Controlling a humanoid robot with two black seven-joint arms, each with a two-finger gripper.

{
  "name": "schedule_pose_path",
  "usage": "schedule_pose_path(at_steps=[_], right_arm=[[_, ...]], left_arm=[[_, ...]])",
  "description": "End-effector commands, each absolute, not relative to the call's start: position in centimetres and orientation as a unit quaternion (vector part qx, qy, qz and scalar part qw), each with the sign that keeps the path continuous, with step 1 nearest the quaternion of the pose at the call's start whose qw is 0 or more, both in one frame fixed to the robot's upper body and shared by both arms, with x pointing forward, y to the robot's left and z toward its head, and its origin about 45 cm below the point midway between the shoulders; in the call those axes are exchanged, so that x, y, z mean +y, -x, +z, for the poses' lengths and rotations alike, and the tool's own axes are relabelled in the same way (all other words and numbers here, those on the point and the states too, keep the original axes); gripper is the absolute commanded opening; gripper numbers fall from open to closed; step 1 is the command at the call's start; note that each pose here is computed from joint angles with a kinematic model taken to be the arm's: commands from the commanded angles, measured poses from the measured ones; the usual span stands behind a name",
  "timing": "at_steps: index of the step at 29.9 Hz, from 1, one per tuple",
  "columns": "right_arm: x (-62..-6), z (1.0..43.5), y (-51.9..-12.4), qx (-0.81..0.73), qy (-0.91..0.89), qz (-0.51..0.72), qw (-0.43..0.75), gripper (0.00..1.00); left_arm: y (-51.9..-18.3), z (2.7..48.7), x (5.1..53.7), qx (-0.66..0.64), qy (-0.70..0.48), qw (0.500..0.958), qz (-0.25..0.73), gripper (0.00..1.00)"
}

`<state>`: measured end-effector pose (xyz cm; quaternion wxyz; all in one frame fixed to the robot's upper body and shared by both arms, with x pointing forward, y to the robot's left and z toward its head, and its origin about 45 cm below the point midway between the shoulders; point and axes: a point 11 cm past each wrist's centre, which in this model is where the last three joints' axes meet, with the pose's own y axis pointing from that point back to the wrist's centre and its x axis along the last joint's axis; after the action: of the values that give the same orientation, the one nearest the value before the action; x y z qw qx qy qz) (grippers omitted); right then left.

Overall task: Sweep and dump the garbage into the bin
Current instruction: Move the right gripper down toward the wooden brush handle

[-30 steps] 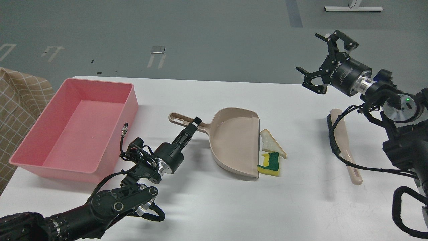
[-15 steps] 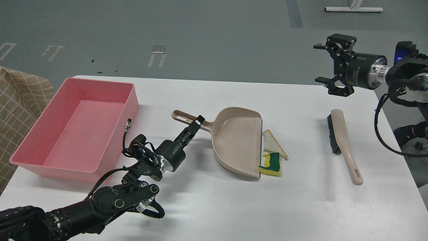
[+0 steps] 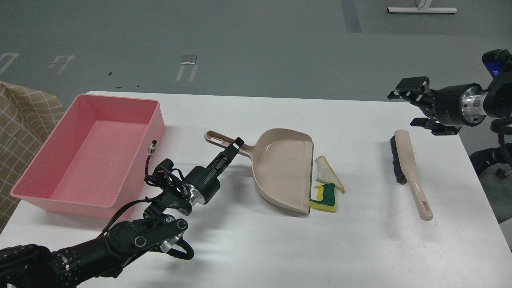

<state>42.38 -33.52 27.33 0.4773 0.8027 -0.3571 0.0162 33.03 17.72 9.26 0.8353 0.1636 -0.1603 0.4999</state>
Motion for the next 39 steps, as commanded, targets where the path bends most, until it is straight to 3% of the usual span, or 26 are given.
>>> schedule_pose_path(at_steps=[1,21,39], right_arm=[[-34.9,25.6,-40.2,-0.329,-0.785,0.018,0.524,0.94],[-38.6,22.8,-34.7,-0.292,-0.762,-0.020,0.578,0.94],[-39.1,20.8,-33.0,-0.280,-0.759,-0.045,0.586,0.94]], left_arm=[[-33.0,9.2,18.1,-0.163,-0.169,0.835,0.498,0.00],[-31.9,8.4,18.4,-0.166,-0.182,0.844,0.477,0.00],[-31.8,8.9,18.7,-0.160,-0.177,0.851,0.467,0.00]])
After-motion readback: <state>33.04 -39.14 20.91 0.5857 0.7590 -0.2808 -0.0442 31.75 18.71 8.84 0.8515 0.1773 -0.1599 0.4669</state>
